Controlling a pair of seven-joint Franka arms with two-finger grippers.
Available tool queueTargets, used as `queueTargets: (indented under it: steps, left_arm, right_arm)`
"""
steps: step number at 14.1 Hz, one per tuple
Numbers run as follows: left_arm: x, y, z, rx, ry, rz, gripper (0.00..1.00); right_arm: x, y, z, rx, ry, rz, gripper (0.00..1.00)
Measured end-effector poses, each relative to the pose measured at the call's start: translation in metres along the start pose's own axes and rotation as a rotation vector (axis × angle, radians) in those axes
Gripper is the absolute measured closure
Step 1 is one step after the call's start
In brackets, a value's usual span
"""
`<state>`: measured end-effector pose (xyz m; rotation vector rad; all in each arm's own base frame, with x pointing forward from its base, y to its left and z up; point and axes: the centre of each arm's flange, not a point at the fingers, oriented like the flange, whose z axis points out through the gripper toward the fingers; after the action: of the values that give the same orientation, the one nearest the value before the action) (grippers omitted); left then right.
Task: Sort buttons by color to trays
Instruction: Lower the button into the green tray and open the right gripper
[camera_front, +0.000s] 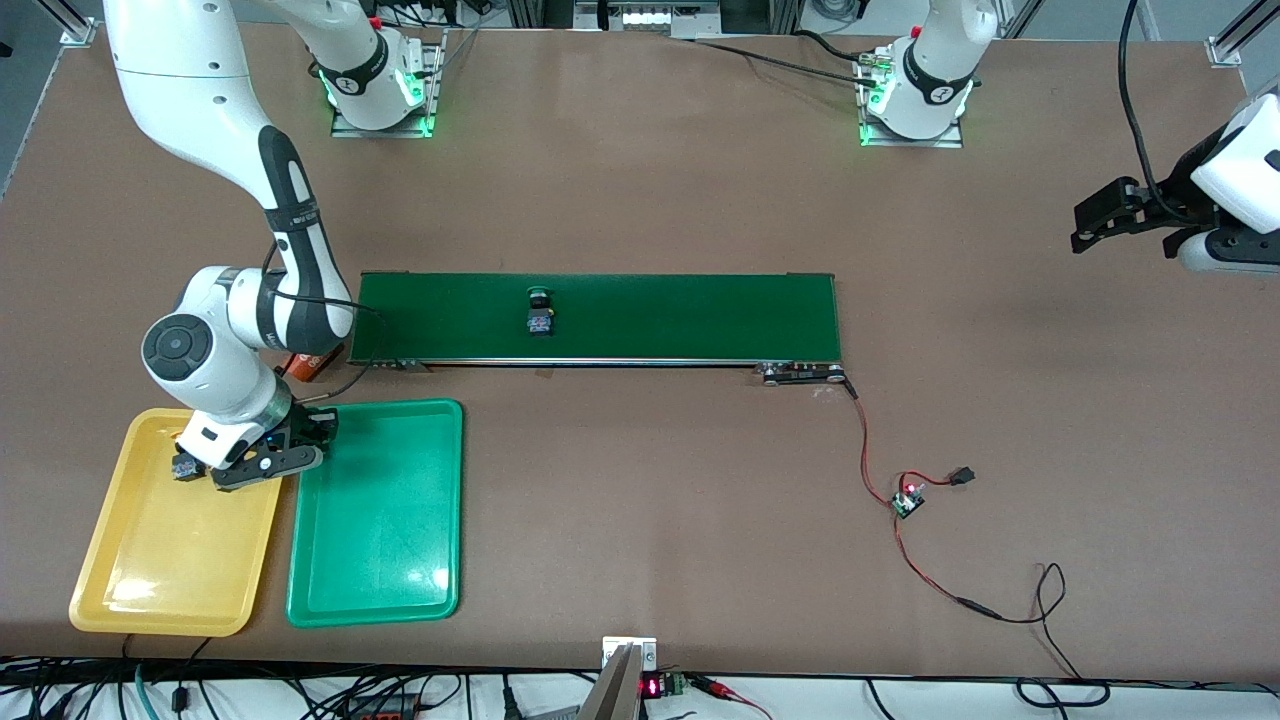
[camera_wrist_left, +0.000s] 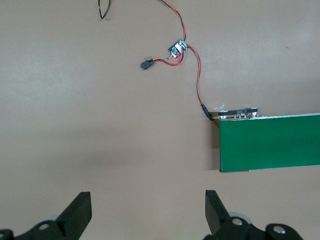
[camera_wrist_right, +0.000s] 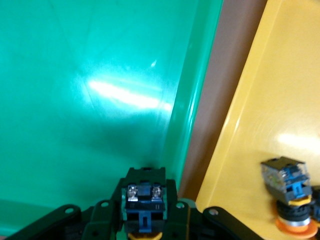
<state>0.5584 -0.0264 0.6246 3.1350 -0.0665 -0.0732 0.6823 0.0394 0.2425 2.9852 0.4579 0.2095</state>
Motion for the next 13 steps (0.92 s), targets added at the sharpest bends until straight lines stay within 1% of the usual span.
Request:
queueTargets:
  steps: [2,5,8,9,10,12,13]
  left_arm:
    - [-0.001,0.000,0.001,0.000,-0.012,0.000,0.00]
    - [-0.002,0.000,0.002,0.000,-0.018,0.000,0.00]
    - [-0.002,0.000,0.002,0.000,-0.019,0.000,0.00]
    - [-0.002,0.000,0.002,0.000,-0.019,0.000,0.00]
    - [-0.002,0.000,0.002,0.000,-0.020,0.000,0.00]
    - [-0.002,0.000,0.002,0.000,-0.021,-0.001,0.00]
    - [-0.002,-0.001,0.002,0.000,-0.022,-0.001,0.00]
  right_arm:
    - [0.008,-0.001,-0.007,0.012,0.024,0.015,0.66]
    - [0.015,-0.010,-0.001,0.044,0.043,0.042,0.66]
    - [0.018,-0.019,0.015,0.040,0.056,0.043,0.66]
    - [0.017,-0.020,0.021,0.036,0.058,0.042,0.63]
    - [0.017,-0.019,0.025,0.032,0.063,0.044,0.63]
    - [0.017,-0.019,0.029,0.033,0.072,0.054,0.48]
    - [0.017,-0.019,0.030,0.035,0.073,0.059,0.37]
